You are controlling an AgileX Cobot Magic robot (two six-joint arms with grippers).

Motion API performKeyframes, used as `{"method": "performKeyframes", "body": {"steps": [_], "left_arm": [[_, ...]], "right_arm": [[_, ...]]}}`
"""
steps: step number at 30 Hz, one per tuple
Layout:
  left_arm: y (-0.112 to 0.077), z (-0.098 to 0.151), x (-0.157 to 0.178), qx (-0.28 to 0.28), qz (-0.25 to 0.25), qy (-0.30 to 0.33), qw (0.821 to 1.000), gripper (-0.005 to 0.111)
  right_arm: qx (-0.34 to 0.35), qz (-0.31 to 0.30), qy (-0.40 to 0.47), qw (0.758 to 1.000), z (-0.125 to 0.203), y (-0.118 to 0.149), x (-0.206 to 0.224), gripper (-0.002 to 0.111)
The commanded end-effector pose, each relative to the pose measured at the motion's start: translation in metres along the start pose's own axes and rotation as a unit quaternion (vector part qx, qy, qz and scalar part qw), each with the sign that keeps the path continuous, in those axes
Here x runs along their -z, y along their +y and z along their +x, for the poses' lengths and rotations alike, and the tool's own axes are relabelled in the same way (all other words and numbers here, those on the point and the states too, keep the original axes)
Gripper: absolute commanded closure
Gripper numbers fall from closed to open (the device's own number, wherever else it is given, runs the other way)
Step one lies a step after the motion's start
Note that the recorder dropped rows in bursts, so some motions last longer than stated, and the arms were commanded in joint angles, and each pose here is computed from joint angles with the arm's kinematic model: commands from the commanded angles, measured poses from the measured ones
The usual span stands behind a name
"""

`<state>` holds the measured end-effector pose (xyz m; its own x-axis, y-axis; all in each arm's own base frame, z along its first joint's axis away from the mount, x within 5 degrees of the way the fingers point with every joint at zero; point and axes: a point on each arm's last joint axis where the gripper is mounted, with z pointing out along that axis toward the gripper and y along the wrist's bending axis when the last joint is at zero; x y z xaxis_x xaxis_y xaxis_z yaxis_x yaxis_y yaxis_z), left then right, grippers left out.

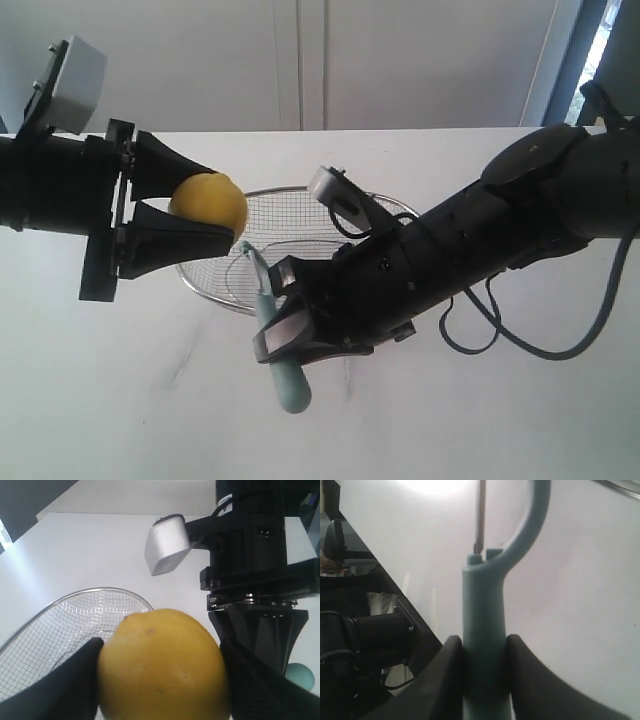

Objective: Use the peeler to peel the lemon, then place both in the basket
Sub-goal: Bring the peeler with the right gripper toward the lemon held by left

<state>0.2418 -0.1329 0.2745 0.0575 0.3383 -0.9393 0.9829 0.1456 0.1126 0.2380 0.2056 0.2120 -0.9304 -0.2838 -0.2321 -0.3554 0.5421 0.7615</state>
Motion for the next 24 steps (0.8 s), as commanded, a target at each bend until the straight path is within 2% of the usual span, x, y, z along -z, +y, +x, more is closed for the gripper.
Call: {"method": "performKeyframes", "body": {"steps": [1, 4, 8, 14, 18, 24], "left_arm": [[0.001, 0.003, -0.007, -0.013, 0.009, -0.018, 1.000, 0.107], [0.004, 0.002, -0.007, 0.021, -0.003, -0.027, 0.999, 0.107], [0.006, 0.005, -0.008, 0.030, -0.011, -0.008, 0.999, 0.107], [-0.003, 0.005, -0.023, 0.034, -0.004, 0.024, 0.999, 0.107], [-0.001, 0.010, -0.030, 0.112, -0.049, 0.065, 0.990, 0.107], [-0.004, 0.005, -0.025, 0.071, -0.051, 0.074, 0.993, 0.107]], "right_arm": [[0.005, -0.010, -0.003, 1.000, -0.002, 0.003, 0.001, 0.108], [0.005, -0.009, -0.005, 1.000, -0.002, 0.003, 0.001, 0.108], [0.005, -0.008, -0.008, 1.000, -0.003, 0.003, 0.001, 0.108], [0.003, -0.007, -0.012, 1.000, -0.003, 0.002, 0.001, 0.108], [0.003, -0.007, -0.012, 1.000, -0.003, 0.002, 0.001, 0.108], [0.003, -0.007, -0.012, 1.000, -0.003, 0.002, 0.001, 0.108]]}}
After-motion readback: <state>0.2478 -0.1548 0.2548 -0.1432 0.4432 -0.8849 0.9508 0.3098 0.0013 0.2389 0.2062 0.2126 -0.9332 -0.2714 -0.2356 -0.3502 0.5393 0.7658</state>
